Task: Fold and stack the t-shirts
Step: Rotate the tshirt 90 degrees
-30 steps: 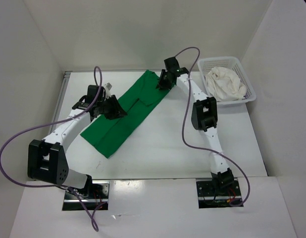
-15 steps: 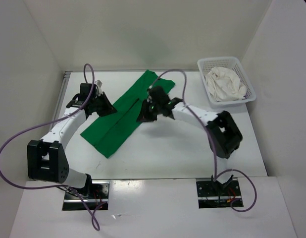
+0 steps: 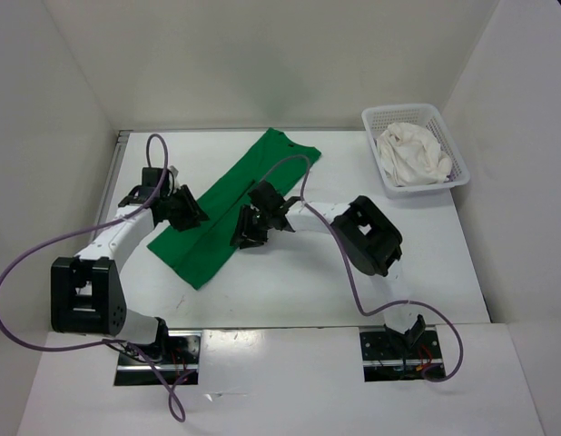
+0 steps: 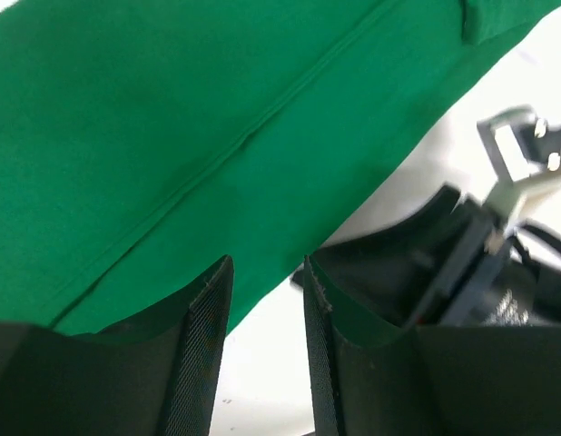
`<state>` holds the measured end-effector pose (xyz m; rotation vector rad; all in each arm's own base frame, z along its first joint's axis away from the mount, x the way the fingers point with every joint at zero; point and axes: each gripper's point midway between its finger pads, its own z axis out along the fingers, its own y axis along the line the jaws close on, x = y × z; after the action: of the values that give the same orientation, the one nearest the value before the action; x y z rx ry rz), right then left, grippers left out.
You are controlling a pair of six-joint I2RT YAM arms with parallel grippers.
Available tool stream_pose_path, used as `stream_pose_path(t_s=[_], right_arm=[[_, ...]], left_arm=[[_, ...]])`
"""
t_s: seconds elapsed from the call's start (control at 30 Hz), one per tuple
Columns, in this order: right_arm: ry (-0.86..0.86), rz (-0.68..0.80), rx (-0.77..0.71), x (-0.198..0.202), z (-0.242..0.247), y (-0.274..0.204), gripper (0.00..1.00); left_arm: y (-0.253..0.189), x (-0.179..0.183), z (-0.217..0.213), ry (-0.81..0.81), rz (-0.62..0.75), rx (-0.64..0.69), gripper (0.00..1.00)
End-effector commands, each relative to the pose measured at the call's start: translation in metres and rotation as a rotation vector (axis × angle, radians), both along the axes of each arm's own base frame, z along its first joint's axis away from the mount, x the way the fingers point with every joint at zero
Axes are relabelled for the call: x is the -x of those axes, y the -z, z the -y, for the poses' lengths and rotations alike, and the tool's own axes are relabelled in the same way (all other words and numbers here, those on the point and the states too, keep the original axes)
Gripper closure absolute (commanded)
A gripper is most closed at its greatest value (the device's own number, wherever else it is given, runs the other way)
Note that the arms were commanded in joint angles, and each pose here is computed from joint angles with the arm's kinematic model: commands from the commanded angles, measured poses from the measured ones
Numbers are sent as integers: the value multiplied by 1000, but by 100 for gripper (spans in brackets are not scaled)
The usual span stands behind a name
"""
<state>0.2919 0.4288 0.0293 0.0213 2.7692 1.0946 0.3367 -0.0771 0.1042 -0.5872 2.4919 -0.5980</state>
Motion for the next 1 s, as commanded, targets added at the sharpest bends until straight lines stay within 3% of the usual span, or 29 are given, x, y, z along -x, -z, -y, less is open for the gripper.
stream_pose_path(t_s=[0.0,0.07,0.2,0.3,0.4,0.53,0.67,0.7,0.73,0.77,0.83,0.97], right_arm=[[72,14,46,-20,-5,25,60],[85,8,57,-20,-4,30,79],[92,16,73,-18,20,21,96],[63,3,78,-11,58,13,99],[77,-37,135,2,137,15,99],[77,-79,236,32,209,13,99],[174,-69,227,43,240,-3,84],[187,-69,219,45,240,-6,74],[212,-83,200,49,239,-11,55],[223,-48,161,44,235,-25,49],[269,-75,168,52,239,-25,44],[372,-140,161,77,249,-25,44]], left_arm=[[-14,-2,-1,20,66,-15,55],[-16,-5,-6,8,77,-44,55],[-19,-8,-12,23,91,-125,54],[-20,-10,-11,25,92,-133,54],[-14,-6,7,84,71,-100,53],[6,13,37,175,7,-68,53],[24,46,68,259,-81,-8,51],[27,54,72,277,-102,-3,51],[34,66,78,296,-136,23,49],[38,78,85,328,-165,38,48],[49,105,92,363,-247,80,47],[50,141,113,468,-320,108,45]])
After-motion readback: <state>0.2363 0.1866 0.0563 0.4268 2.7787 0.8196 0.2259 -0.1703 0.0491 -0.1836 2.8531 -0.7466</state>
